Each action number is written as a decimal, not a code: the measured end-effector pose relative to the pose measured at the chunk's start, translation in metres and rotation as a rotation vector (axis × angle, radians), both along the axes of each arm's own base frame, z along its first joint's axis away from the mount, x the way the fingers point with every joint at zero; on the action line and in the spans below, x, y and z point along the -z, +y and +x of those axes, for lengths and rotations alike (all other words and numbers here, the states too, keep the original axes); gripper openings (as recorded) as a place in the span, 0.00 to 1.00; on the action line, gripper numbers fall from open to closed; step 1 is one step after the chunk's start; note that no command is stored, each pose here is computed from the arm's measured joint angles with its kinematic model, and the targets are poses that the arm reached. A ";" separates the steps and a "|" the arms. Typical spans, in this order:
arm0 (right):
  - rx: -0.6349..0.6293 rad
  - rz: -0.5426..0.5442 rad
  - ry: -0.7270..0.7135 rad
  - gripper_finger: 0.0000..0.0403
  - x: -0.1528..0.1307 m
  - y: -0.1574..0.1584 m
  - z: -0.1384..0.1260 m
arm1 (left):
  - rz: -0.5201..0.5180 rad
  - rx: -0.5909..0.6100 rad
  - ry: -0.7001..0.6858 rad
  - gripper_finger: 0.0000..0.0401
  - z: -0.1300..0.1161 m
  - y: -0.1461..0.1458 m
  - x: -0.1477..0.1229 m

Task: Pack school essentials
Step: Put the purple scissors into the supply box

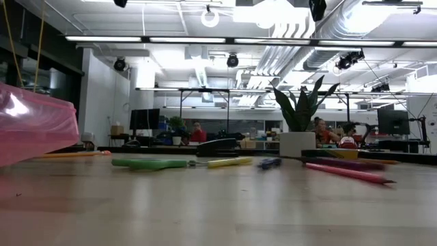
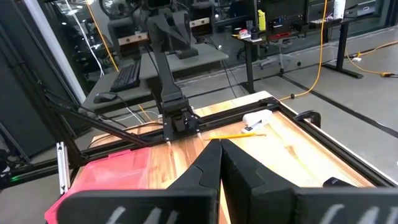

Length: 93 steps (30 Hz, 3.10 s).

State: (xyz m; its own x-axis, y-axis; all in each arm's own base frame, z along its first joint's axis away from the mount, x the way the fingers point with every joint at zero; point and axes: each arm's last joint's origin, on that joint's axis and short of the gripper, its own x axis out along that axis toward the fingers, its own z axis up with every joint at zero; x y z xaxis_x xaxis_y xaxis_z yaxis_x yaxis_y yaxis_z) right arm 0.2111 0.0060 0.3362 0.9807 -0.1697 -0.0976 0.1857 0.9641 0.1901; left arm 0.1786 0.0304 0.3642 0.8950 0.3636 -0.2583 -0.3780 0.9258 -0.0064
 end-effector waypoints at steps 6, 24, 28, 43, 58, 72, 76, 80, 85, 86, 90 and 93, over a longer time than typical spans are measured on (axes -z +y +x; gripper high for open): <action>0.052 0.140 0.083 0.01 0.005 -0.006 0.002 | -0.027 -0.004 0.062 0.00 0.014 0.002 0.011; 0.301 0.491 1.404 0.52 0.086 0.033 -0.034 | -0.033 -0.006 0.046 0.00 0.012 0.001 0.009; 0.308 0.530 1.428 0.53 0.109 0.042 -0.037 | -0.034 -0.004 0.047 0.00 0.012 0.001 0.009; 0.270 0.618 1.449 0.52 0.180 0.032 -0.060 | -0.053 0.011 0.040 0.00 0.012 0.001 0.009; 0.267 0.635 1.411 0.40 0.201 0.030 -0.063 | -0.063 0.008 0.036 0.00 0.012 0.001 0.009; 0.336 0.634 1.439 0.05 0.209 0.027 -0.071 | -0.055 0.010 0.040 0.00 0.012 0.001 0.009; 0.326 0.636 1.437 0.02 0.207 0.027 -0.070 | -0.018 0.021 0.054 0.00 0.012 0.001 0.009; 0.287 0.606 1.434 0.01 0.200 0.029 -0.064 | -0.015 0.022 0.055 0.00 0.012 0.001 0.009; 0.243 0.600 1.396 0.00 0.186 0.031 -0.053 | -0.015 0.022 0.055 0.00 0.012 0.001 0.009; 0.240 0.597 1.396 0.00 0.184 0.031 -0.052 | -0.015 0.022 0.055 0.00 0.012 0.001 0.009; 0.219 0.544 1.375 0.00 0.165 0.032 -0.043 | -0.015 0.022 0.054 0.00 0.012 0.001 0.009; 0.217 0.493 1.356 0.00 0.148 0.032 -0.038 | -0.015 0.022 0.054 0.00 0.012 0.001 0.009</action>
